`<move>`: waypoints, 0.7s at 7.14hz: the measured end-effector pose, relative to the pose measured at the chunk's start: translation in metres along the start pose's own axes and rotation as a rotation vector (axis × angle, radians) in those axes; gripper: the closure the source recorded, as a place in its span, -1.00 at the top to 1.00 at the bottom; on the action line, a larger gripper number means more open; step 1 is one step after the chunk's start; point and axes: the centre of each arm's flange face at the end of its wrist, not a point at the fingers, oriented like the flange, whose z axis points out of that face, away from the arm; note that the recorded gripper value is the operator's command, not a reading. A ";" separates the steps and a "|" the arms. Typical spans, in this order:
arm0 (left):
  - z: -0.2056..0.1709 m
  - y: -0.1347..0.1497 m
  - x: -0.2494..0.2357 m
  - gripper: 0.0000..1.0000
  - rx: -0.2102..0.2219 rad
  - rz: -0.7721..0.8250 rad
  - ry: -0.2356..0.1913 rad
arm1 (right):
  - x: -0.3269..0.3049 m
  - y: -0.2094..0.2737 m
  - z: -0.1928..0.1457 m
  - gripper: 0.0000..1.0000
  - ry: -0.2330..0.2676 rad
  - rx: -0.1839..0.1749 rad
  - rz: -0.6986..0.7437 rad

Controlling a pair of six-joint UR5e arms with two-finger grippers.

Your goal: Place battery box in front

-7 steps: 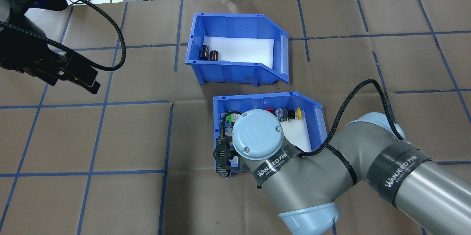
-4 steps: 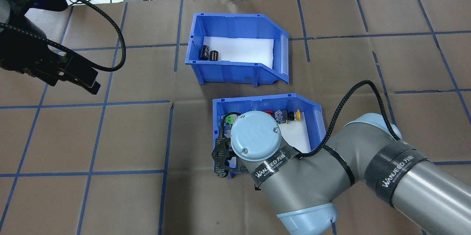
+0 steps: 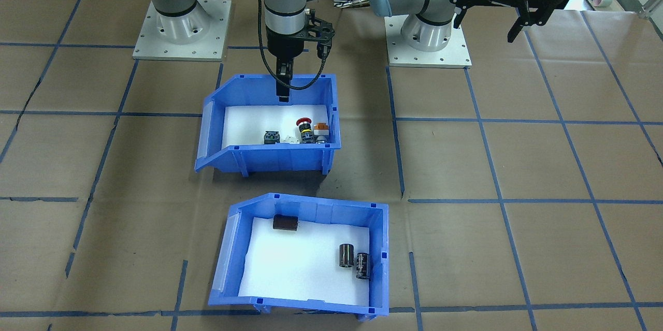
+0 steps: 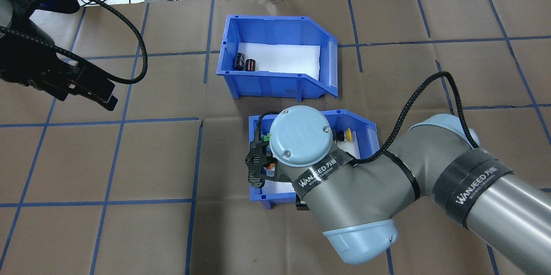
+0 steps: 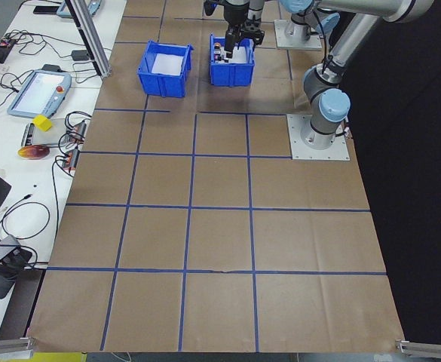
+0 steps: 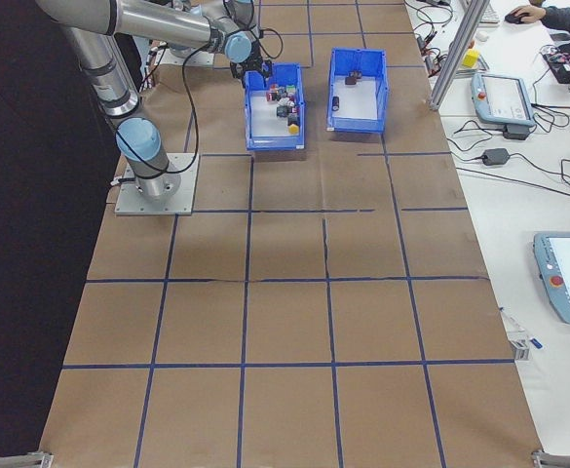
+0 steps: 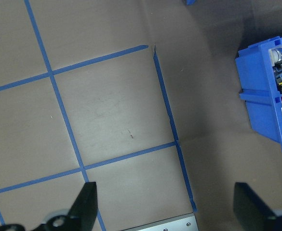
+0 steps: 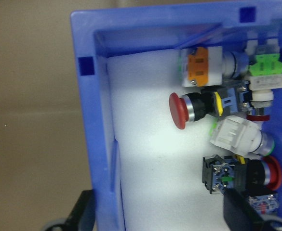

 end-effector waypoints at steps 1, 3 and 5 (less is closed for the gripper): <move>0.000 0.000 0.000 0.98 -0.001 0.002 0.000 | 0.016 0.002 -0.019 1.00 -0.013 -0.010 0.021; 0.001 0.000 0.000 0.98 -0.003 0.003 -0.002 | 0.060 0.028 -0.053 1.00 -0.022 -0.021 0.121; 0.002 -0.001 -0.001 0.98 -0.005 -0.001 -0.004 | 0.108 0.075 -0.072 1.00 0.000 -0.014 0.256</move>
